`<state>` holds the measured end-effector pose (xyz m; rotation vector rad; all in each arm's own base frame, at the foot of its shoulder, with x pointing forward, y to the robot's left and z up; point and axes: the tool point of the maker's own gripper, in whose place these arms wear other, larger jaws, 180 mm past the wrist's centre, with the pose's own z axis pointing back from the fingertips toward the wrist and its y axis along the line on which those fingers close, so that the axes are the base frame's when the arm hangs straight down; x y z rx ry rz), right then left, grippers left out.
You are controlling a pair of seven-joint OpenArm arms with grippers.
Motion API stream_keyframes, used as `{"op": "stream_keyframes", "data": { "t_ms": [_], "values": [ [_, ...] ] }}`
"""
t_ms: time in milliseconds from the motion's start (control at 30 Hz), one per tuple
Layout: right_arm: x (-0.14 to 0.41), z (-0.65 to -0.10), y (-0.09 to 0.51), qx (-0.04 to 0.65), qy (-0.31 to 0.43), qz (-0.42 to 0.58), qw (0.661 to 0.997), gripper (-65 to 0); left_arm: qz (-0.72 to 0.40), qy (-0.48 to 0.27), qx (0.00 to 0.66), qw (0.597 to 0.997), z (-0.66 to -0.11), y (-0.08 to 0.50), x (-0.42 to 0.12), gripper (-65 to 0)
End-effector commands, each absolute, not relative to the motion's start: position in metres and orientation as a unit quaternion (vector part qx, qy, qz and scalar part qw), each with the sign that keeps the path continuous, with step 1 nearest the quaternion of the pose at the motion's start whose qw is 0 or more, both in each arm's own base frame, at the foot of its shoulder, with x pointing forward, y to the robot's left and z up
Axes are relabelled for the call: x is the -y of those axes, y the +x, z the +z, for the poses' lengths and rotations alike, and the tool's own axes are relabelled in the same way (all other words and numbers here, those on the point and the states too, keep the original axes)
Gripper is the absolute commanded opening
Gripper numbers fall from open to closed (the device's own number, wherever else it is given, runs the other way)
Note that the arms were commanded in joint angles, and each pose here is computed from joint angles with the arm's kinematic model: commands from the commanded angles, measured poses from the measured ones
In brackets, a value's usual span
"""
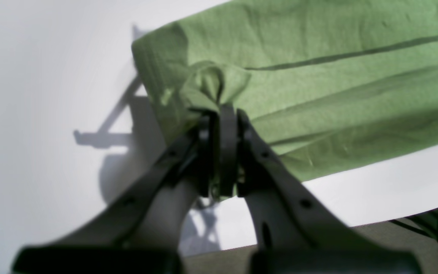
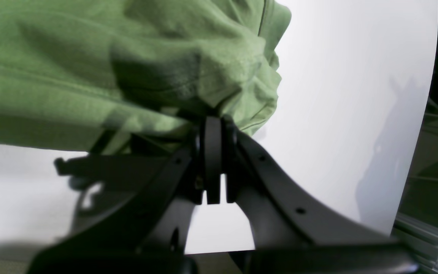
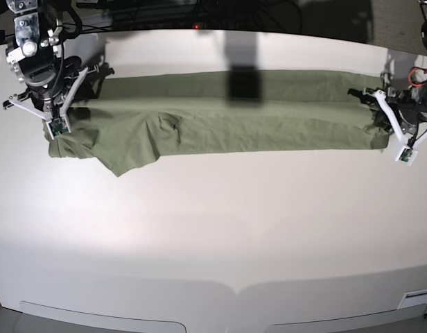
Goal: Fold the T-shirt properly
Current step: 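Lay the folded edge down along the shoulder edge with both grippers, then release the fabric and regrasp the folded strip's ends with both grippers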
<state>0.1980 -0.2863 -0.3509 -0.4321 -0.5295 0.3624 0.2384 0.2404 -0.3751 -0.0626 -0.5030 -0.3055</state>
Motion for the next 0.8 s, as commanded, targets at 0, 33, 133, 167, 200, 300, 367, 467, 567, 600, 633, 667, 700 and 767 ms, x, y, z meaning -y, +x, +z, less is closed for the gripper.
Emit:
{"op": "stream_keyframes", "data": {
  "t_ms": [0,33,133,167,200,300,367,467,567,600,633,667,700,767],
  "values": [
    [0.293,-0.340,0.204,0.270,-0.230,0.176,0.918,-65.0,-0.154,-0.016,0.267,0.951,-0.363,0.248,-0.247,-65.0],
    [0.293,-0.340,0.204,0.270,-0.230,0.176,0.918,-65.0,-0.154,-0.016,0.267,0.951,-0.363,0.248,-0.247,-65.0],
    [0.293,-0.339,0.204,0.270,-0.230,0.176,0.918,-50.6,-0.154,-0.016,0.270,0.950,-0.363,0.249,-0.247,-65.0],
    [0.293,-0.340,0.204,0.270,-0.230,0.176,0.918,-46.0,-0.154,-0.016,0.270,0.950,-0.363,0.249,-0.247,-65.0],
    [0.293,-0.339,0.204,0.270,-0.230,0.176,0.918,-42.4,-0.154,-0.016,0.269,0.950,-0.363,0.249,-0.247,-65.0],
    [0.293,-0.340,0.204,0.270,-0.230,0.176,0.918,-37.6,-0.154,-0.016,0.269,0.951,-0.363,0.249,-0.247,-61.1],
    [0.293,-0.339,0.204,0.270,-0.231,0.176,0.918,-37.6,-0.154,-0.016,0.269,0.951,-0.363,0.248,-0.247,-52.6],
    [0.293,-0.339,0.204,0.271,-0.230,0.176,0.918,-37.6,-0.154,-0.016,0.268,0.951,-0.363,0.248,-0.247,-44.2],
    [0.293,-0.339,0.204,0.271,-0.230,0.176,0.918,-37.6,-0.156,-0.007,0.266,0.951,-0.364,0.248,-0.250,-41.8],
    [0.293,-0.339,0.204,0.272,-0.230,0.176,0.918,-37.6,-0.157,0.002,0.261,0.953,-0.365,0.247,-0.253,-41.8],
    [0.293,-0.339,0.204,0.272,-0.230,0.176,0.918,-37.6,-0.159,0.012,0.255,0.954,-0.366,0.246,-0.257,-41.8],
    [0.293,-0.339,0.205,0.272,-0.230,0.177,0.917,-37.6,-0.161,0.024,0.251,0.954,-0.366,0.245,-0.261,-41.8],
    [0.292,-0.339,0.205,0.274,-0.230,0.177,0.917,-37.6,-0.163,0.039,0.248,0.954,-0.366,0.245,-0.266,-41.8],
    [0.292,-0.337,0.208,0.283,-0.229,0.175,0.915,-37.6,-0.166,0.066,0.245,0.953,-0.366,0.245,-0.275,-41.8]
  ]
}}
